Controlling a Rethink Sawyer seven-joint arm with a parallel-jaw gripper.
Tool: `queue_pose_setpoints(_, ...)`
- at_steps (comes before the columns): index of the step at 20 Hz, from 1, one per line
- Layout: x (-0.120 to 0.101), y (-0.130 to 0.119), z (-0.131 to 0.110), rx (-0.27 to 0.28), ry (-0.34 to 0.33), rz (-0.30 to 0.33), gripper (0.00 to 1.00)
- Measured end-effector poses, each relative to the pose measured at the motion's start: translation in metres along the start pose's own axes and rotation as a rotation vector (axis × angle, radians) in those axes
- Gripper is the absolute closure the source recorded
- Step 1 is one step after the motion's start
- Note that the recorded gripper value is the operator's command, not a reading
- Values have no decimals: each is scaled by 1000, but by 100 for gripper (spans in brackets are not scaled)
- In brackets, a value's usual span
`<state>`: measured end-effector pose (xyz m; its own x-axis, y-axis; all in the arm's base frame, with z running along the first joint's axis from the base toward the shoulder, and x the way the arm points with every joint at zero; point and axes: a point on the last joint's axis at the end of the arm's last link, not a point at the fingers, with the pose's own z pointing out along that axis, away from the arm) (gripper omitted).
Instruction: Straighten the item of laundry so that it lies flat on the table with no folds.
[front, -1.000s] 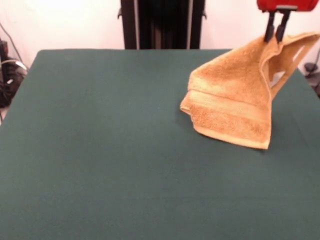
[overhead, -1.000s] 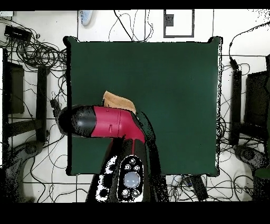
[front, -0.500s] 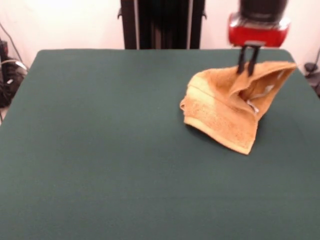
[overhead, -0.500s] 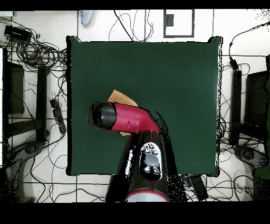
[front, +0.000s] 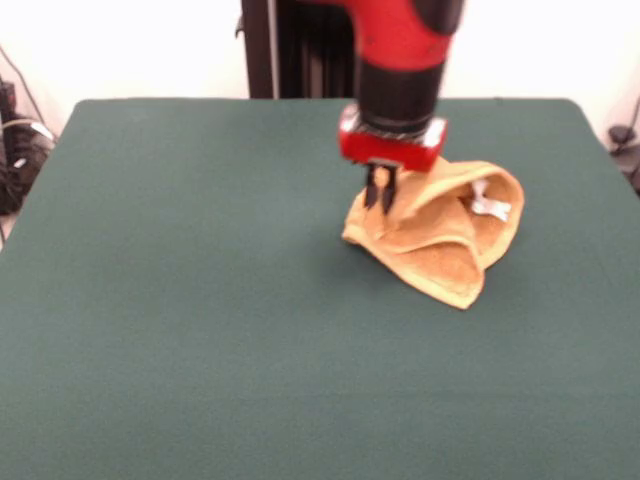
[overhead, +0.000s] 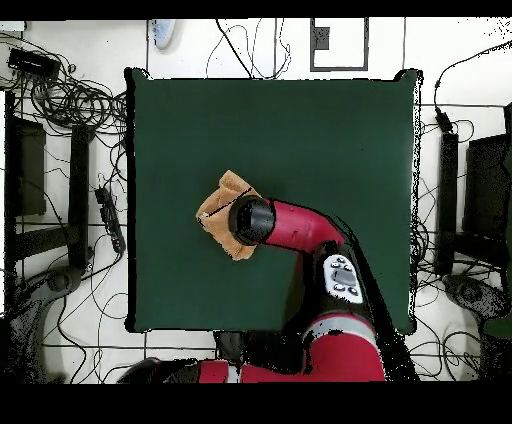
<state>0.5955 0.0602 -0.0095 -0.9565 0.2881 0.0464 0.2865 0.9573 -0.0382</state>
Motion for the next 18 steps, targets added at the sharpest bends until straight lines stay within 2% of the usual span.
queue_pose_setpoints(4, -6, -24, 26, -16, 28, 14, 100)
queue_pose_setpoints(12, -20, -30, 27, -60, 90, -9, 100)
queue_pose_setpoints(18, -33, -35, 29, -91, 179, -46, 100)
